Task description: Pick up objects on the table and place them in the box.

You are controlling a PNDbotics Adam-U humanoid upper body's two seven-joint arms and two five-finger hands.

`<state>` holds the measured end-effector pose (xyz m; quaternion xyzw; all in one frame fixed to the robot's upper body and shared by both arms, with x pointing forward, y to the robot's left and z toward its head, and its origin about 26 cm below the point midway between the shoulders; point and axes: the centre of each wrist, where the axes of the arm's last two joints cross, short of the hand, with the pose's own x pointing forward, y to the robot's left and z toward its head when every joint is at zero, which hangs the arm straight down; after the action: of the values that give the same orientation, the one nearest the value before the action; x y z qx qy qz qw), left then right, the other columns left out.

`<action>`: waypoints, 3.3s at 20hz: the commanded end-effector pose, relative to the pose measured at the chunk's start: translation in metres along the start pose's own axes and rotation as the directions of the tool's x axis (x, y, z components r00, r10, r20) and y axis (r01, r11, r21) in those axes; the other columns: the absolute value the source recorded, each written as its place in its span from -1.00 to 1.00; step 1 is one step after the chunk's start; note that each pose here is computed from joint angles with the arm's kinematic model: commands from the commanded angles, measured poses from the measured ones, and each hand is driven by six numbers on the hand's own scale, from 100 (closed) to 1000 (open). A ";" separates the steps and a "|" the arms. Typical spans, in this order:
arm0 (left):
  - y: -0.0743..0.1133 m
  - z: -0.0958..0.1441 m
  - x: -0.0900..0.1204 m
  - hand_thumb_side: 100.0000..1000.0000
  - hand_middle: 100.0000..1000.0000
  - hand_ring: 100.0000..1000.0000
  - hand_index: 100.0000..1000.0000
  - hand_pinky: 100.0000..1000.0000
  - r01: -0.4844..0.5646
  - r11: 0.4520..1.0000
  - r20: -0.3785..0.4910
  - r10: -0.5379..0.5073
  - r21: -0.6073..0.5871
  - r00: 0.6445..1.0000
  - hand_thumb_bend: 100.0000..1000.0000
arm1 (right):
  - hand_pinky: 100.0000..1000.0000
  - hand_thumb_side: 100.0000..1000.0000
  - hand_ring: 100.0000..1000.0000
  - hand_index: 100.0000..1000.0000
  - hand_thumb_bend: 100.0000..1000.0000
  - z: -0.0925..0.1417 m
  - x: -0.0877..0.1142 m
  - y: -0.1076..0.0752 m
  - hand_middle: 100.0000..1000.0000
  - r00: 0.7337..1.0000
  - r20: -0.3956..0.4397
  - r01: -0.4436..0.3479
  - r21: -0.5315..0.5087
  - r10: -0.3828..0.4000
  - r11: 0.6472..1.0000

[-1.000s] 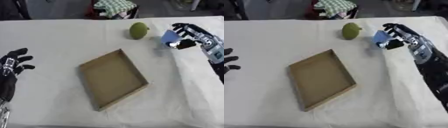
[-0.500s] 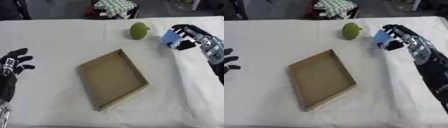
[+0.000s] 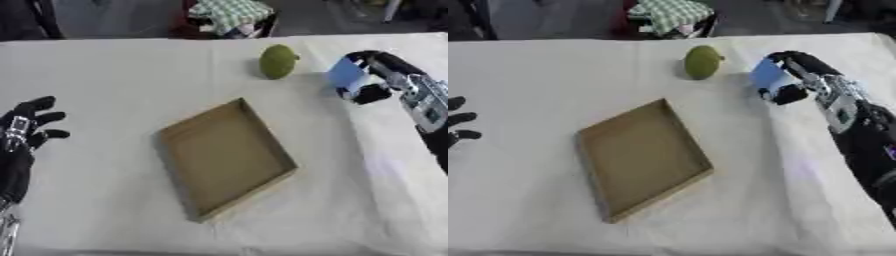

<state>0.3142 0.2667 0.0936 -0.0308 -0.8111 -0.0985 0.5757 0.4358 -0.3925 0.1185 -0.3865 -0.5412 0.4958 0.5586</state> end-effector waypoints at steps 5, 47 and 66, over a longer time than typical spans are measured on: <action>0.001 -0.003 0.007 0.39 0.54 0.44 0.41 0.14 0.010 1.000 0.023 -0.010 -0.011 1.000 -1.00 | 0.50 -0.66 0.65 0.87 -0.50 0.002 -0.009 -0.008 0.70 0.994 -0.037 -0.099 -0.003 0.098 0.995; 0.000 -0.003 0.007 0.40 0.54 0.44 0.41 0.14 0.011 1.000 0.022 -0.011 -0.019 1.000 -1.00 | 0.28 -0.81 0.33 0.42 -0.71 0.036 0.151 -0.038 0.08 0.670 0.715 -0.065 0.324 -0.200 0.944; -0.005 -0.005 0.006 0.40 0.54 0.44 0.41 0.14 0.000 0.999 0.021 0.001 -0.041 1.000 -1.00 | 0.51 -0.63 0.65 0.92 -0.48 0.001 0.195 -0.002 0.74 0.621 0.767 -0.230 0.378 -0.163 0.897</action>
<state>0.3148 0.2613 0.0934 -0.0424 -0.8089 -0.1097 0.5760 0.4151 -0.2015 0.1552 0.0139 -0.5925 0.7319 0.3362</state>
